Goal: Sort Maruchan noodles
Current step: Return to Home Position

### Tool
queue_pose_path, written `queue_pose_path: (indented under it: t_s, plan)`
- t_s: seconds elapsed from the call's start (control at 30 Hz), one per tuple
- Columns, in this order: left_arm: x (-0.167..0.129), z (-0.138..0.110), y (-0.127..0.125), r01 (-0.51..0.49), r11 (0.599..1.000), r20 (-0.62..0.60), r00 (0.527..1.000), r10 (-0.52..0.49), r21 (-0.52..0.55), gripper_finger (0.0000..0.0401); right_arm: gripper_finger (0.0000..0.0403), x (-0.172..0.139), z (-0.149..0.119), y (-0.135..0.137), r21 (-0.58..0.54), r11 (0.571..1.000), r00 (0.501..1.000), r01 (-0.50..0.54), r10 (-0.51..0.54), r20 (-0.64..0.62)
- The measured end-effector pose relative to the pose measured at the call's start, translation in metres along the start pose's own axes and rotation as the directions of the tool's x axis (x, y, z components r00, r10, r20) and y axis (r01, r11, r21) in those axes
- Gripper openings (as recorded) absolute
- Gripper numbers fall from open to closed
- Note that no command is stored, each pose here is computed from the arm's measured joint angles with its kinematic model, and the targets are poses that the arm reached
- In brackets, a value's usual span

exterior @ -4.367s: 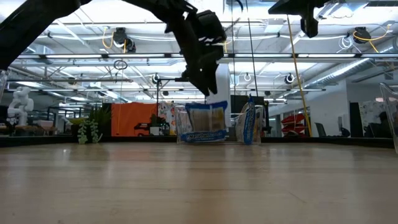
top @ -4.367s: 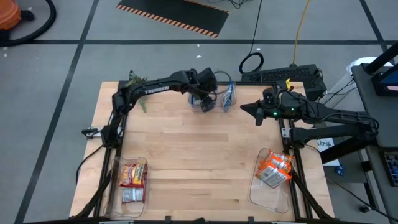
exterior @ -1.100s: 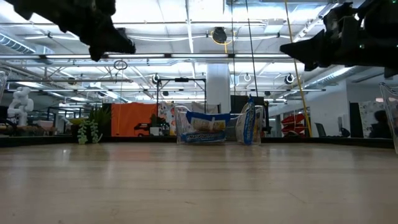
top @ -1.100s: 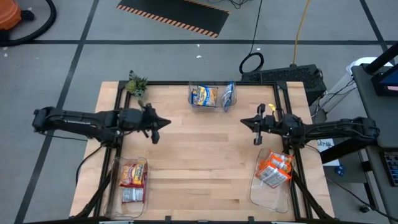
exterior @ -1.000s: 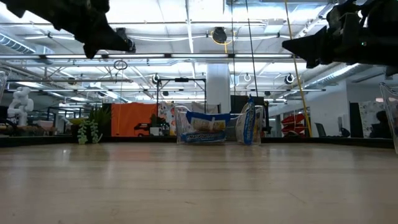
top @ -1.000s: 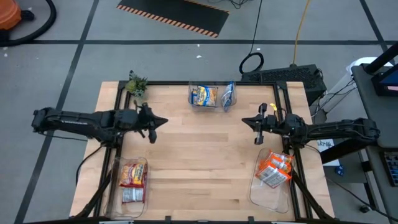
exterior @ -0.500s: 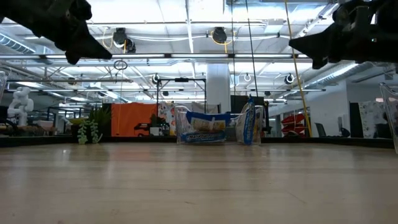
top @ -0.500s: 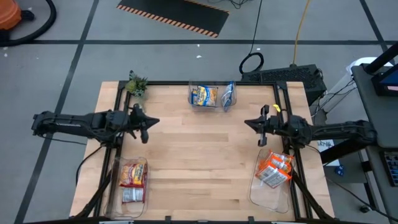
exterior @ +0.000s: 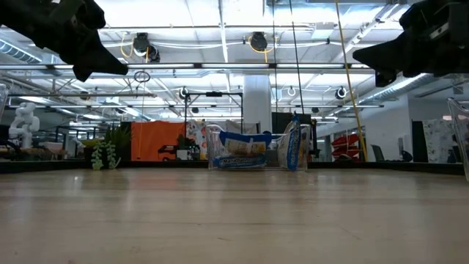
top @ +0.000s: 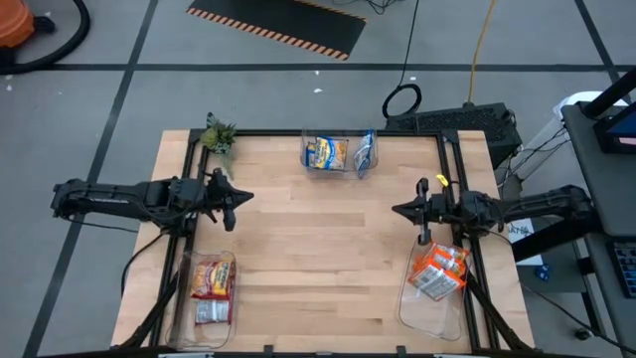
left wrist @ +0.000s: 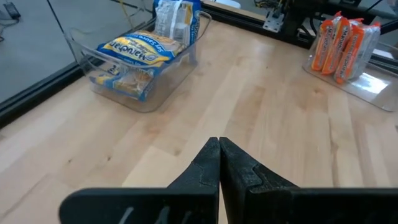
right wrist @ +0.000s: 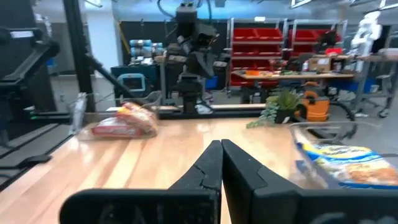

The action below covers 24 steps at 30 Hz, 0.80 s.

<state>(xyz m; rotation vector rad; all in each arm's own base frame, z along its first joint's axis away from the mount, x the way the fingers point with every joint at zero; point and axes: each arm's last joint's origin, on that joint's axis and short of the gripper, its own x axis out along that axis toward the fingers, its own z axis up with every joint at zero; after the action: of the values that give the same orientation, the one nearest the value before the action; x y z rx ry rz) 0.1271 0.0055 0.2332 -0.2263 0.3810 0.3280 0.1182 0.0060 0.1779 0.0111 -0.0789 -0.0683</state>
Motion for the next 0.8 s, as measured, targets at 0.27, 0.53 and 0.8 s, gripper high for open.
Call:
queue_pose_path:
  t_s: [0.27,0.53,0.8]
  plan:
    - [0.000,0.000,0.000,0.007,1.000,0.000,1.000,-0.007,0.006,0.0001,0.0000,-0.005,-0.003,0.003,-0.010,0.998,0.998,-0.061,0.061,-0.032]
    - [0.000,0.000,0.000,0.008,1.000,-0.001,1.000,-0.008,0.001,0.0001,0.0000,-0.014,-0.004,0.001,0.002,0.998,0.997,-0.066,0.066,-0.045]
    - [0.000,0.000,0.000,0.008,1.000,-0.001,1.000,-0.008,0.008,0.0001,0.0000,-0.022,-0.005,-0.001,0.011,0.997,0.996,-0.077,0.078,-0.042]
